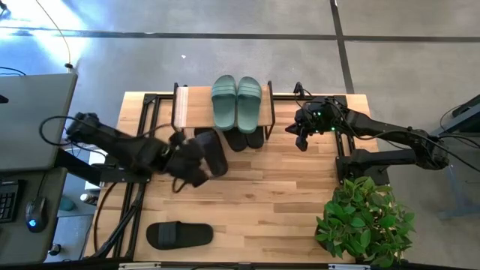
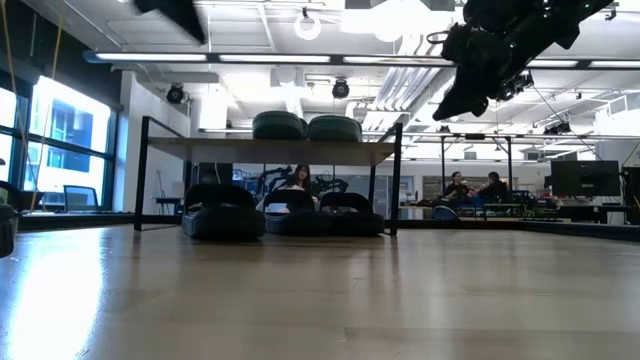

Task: Pick and place slides into the shelf
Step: Put the black slide under the shelf

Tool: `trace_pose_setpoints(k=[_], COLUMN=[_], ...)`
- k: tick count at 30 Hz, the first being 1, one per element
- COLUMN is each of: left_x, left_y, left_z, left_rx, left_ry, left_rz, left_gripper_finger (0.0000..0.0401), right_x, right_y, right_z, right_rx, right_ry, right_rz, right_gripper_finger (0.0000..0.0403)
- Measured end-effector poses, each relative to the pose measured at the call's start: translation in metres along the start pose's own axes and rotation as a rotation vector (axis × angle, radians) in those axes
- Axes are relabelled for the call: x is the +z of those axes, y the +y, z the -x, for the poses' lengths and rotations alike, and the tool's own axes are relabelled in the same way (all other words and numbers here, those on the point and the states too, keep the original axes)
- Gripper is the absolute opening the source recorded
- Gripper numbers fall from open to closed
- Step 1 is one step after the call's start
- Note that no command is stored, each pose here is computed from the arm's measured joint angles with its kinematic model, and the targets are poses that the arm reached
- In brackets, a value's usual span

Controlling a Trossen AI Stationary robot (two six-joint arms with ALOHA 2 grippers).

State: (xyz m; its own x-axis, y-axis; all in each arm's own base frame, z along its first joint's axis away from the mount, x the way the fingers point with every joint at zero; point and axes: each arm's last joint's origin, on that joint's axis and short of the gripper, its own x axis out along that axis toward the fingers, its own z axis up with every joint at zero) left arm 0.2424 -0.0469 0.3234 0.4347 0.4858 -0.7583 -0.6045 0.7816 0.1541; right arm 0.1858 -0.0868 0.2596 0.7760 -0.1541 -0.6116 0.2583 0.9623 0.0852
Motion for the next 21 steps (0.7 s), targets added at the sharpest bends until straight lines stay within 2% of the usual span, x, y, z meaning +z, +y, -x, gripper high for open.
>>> trace_pose_setpoints(k=[2, 5, 7, 10, 15, 21], left_x=[-0.026, -0.059, -0.076, -0.097, -0.118, -0.12], left_y=[0.002, -0.001, -0.005, -0.008, -0.002, 0.009], left_z=[-0.006, -0.027, -0.045, -0.07, -0.097, -0.113], left_rx=[-0.011, -0.044, -0.05, -0.033, 0.045, 0.096], left_ry=[0.015, 0.006, 0.004, 0.014, 0.039, 0.049], left_rz=[0.08, 0.237, 0.332, 0.413, 0.57, 0.608], left_gripper_finger=[0.0007, 0.001, 0.0012, 0.0003, 0.0005, 0.0002], right_x=[0.0, 0.001, 0.001, 0.001, 0.001, 0.001], right_y=[0.0, 0.0, 0.0, 0.0, 0.0, 0.0], right_z=[0.0, 0.0, 0.0, 0.0, 0.0, 0.0], right_rx=[0.001, 0.0, 0.001, 0.002, 0.003, 0.003], right_ry=[0.0, -0.007, -0.011, -0.013, -0.007, -0.01], right_rz=[0.001, 0.003, 0.003, 0.003, -0.005, -0.003], right_gripper_finger=[0.0, 0.0, 0.0, 0.0, 0.0, 0.0])
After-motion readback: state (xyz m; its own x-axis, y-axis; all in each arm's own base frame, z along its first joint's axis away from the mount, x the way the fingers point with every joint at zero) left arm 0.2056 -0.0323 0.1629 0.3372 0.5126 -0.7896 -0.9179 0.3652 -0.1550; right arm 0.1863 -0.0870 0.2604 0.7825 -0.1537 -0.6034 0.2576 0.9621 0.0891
